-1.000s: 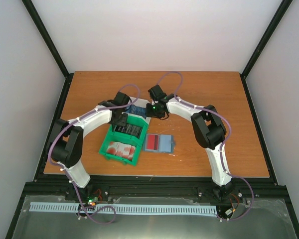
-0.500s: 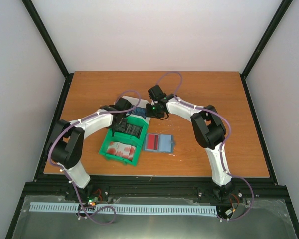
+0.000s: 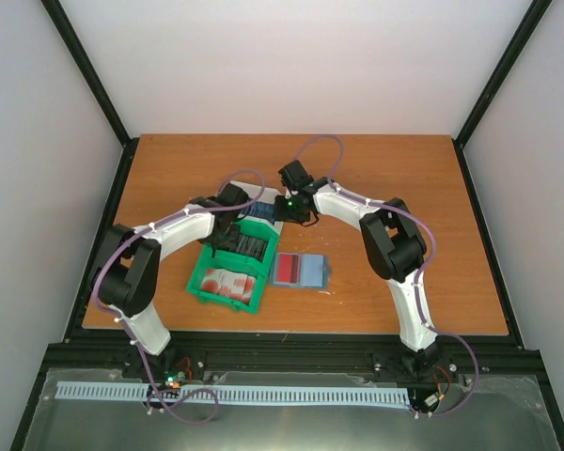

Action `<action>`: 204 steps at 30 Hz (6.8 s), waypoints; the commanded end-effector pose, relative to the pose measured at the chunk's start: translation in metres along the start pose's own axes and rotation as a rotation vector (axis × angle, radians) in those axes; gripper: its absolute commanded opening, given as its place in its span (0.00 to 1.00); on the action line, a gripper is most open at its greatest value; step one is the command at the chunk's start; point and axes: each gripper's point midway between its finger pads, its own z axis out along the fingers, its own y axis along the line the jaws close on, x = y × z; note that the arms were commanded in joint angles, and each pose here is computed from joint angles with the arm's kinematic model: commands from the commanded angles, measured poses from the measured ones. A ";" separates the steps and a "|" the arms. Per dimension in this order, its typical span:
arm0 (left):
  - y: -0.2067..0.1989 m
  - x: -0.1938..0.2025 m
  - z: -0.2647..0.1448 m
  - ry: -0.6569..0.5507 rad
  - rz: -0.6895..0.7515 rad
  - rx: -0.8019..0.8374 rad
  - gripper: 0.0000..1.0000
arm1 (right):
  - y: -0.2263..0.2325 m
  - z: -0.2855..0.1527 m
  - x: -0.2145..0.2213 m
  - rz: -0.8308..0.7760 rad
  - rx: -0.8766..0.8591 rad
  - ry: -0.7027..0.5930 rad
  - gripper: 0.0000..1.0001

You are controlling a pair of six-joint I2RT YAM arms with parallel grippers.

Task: Put the credit cards into the card holder

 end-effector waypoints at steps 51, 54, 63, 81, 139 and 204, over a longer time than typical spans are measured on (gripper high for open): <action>-0.046 -0.061 -0.331 -0.447 -0.114 1.501 0.18 | 0.171 -0.277 0.013 -0.120 -1.020 -0.146 0.03; -0.042 -0.054 -0.335 -0.421 -0.086 1.559 0.23 | 0.170 -0.277 0.010 -0.133 -1.027 -0.145 0.03; -0.030 -0.044 -0.337 -0.393 -0.082 1.591 0.16 | 0.156 -0.279 0.001 -0.176 -1.025 -0.134 0.03; -0.018 -0.062 -0.339 -0.439 -0.181 1.579 0.36 | 0.166 -0.309 0.020 -0.335 -1.151 -0.088 0.03; -0.014 -0.049 -0.354 -0.416 -0.300 1.742 0.11 | 0.197 -0.362 0.072 -0.571 -1.339 -0.098 0.03; 0.006 -0.059 -0.326 -0.381 -0.362 1.580 0.01 | 0.146 -0.283 -0.001 0.061 -1.186 -0.185 0.06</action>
